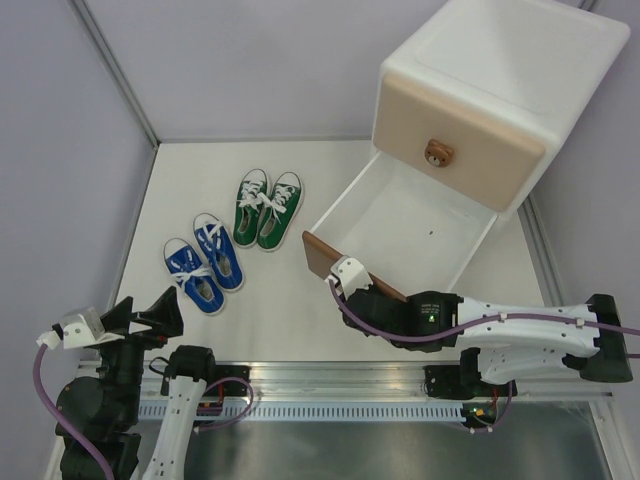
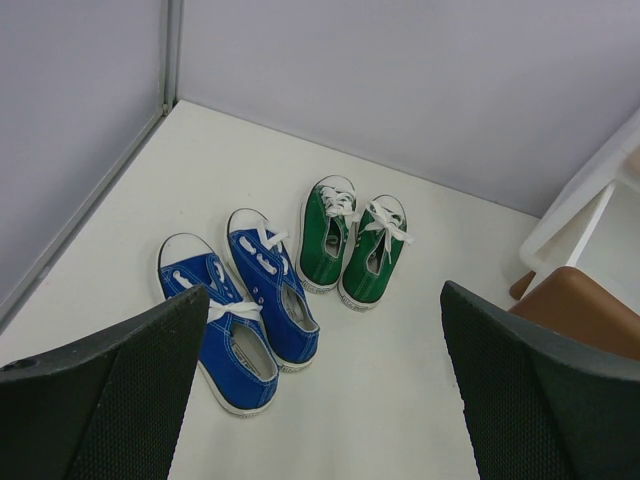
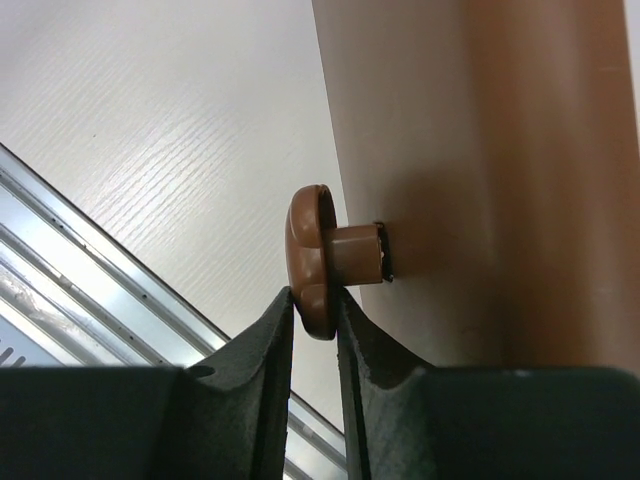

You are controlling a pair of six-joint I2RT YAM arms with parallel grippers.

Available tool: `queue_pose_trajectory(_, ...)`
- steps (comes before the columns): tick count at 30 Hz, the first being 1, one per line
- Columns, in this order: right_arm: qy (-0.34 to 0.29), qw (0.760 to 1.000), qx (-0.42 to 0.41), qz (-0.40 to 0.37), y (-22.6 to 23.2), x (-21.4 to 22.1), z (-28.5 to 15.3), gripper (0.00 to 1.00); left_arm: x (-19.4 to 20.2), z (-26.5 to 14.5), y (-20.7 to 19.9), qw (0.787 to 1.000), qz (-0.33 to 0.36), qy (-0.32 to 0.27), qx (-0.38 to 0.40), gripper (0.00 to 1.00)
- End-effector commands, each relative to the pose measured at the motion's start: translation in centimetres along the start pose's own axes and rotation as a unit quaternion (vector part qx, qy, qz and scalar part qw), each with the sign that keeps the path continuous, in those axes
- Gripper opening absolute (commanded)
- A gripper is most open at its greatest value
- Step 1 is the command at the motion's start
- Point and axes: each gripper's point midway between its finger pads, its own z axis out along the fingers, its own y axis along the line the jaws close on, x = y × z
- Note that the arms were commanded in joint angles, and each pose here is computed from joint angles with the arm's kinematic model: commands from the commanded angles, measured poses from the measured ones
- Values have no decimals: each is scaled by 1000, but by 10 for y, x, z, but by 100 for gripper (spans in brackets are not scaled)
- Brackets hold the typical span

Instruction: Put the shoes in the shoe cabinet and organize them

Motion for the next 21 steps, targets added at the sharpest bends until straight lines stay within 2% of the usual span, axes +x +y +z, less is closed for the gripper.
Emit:
queue_pose_trajectory(1,-21,997,-52,47,31,-20,-13,28,-4,-13,3,1000,-4,-27,8,99)
queue_pose_trajectory(2,-22,997,-54,50,31,-22,-14,31,-4,-13,3,1000,-3,-28,8,99)
queue_pose_trajectory(3,-24,997,-55,53,32,-23,-16,40,-3,-13,3,1000,-3,-26,7,99)
queue_pose_trajectory(5,-28,996,-59,56,34,-28,-21,48,-3,-12,3,1000,-3,-26,7,99)
queue_pose_trajectory(6,-30,996,-58,59,34,-30,-22,57,-3,-12,2,1000,-3,-26,7,99)
queue_pose_trajectory(11,-38,995,-59,70,32,-44,-37,77,-3,-12,3,1000,-2,-25,7,100)
queue_pose_trajectory(21,-59,991,-90,77,34,-77,-66,88,-1,-6,1,1000,1,-12,4,100)
